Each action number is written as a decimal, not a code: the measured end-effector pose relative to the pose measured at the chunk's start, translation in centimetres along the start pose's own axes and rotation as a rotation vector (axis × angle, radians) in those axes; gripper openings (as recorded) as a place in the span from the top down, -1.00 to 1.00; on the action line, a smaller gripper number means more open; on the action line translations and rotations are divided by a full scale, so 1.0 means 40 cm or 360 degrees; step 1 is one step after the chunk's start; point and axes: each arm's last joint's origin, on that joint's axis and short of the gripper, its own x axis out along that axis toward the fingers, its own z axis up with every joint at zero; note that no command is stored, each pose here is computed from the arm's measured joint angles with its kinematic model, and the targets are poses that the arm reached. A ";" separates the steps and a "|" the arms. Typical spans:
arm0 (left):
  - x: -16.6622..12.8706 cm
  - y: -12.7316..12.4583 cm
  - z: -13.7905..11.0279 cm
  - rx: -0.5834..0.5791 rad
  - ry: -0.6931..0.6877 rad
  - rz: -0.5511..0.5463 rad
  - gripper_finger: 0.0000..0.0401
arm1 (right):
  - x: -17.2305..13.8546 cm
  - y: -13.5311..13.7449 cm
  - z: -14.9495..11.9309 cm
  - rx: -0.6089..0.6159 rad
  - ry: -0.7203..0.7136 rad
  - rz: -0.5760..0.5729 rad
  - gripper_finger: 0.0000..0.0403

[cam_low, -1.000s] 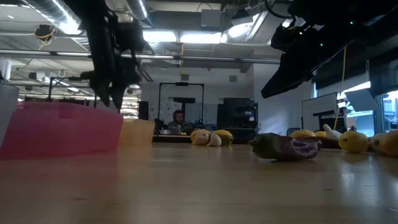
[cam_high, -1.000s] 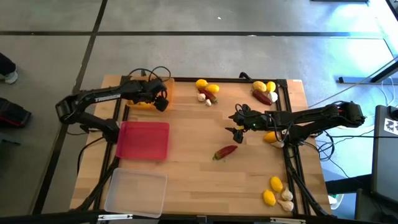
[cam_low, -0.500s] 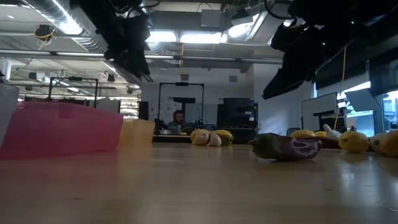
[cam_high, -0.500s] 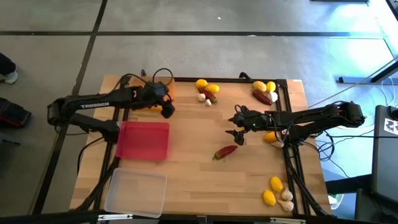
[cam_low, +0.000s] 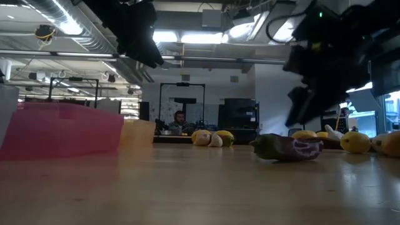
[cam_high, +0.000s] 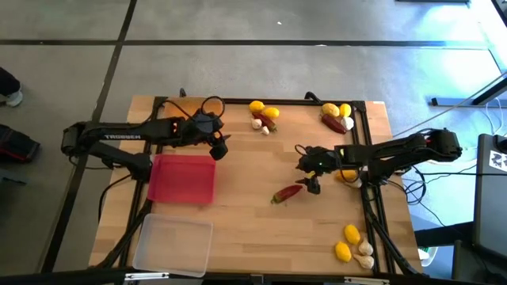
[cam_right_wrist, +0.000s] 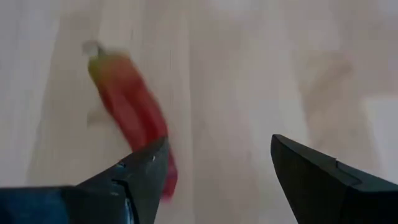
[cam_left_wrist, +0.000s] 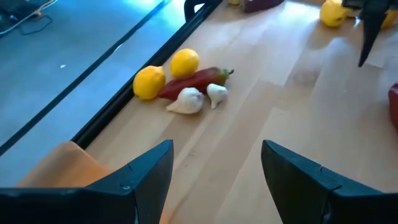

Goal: Sort produce into baskets
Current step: Put the bottom chilli pepper into the pink bin, then put the left chilli pepper into the pink bin

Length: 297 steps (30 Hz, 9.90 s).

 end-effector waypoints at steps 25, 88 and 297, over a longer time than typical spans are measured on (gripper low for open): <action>0.000 0.000 -0.003 -0.0129 0.0014 0.0003 -0.19 | 0.075 0.075 -0.042 -0.0011 0.0047 0.0299 -0.38; 0.028 -0.266 0.039 0.0161 -0.0821 -0.0604 -0.19 | -0.135 0.086 0.143 -0.0218 -0.1440 -0.0330 0.65; -0.002 -0.091 -0.177 -0.0138 -0.0516 -0.0324 -0.02 | 0.171 -0.349 0.095 0.0490 -0.0274 -0.0780 -0.04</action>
